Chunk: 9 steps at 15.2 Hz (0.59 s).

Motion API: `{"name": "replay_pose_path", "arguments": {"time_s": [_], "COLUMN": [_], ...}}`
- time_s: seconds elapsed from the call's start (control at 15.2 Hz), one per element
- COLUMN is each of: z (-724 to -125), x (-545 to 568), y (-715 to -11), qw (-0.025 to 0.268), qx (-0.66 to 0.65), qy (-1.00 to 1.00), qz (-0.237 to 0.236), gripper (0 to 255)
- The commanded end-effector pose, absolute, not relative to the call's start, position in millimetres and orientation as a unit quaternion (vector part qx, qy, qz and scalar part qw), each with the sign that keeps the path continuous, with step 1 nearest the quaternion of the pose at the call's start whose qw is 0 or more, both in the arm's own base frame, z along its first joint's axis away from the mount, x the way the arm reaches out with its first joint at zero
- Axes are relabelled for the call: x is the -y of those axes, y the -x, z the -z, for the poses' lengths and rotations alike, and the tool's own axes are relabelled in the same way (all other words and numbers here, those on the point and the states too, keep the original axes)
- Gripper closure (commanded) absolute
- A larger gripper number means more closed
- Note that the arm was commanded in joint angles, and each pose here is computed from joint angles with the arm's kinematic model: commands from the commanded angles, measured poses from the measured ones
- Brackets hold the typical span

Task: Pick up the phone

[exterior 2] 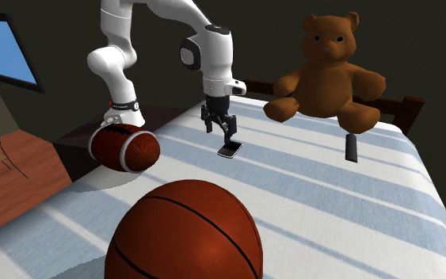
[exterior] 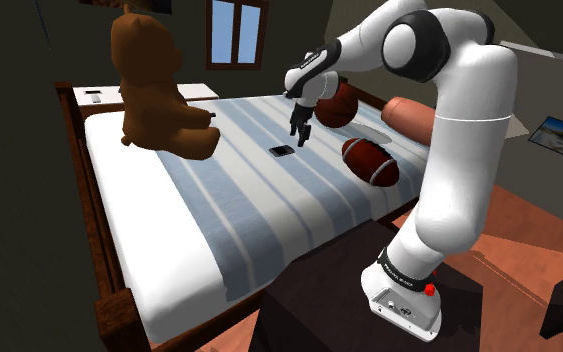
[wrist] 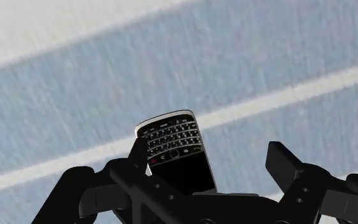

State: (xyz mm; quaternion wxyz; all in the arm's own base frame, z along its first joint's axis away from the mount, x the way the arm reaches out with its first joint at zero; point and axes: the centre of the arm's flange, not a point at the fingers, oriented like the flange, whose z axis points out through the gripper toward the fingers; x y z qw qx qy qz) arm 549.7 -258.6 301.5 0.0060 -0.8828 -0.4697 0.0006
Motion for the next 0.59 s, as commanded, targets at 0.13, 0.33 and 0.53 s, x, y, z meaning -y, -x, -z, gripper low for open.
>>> {"name": "replay_pose_path", "arguments": {"time_s": [0.13,0.33,0.53], "z": [-274.9,-259.1,-243.2], "x": [266.5,266.5,266.5], "y": [-579.7,-579.7,-579.7], "qw": [0.008,0.008,0.008], "qx": [0.509,0.509,0.509], "qy": [0.861,0.861,0.861], "qz": [0.001,0.001,0.001], "gripper": [0,0,0]}}
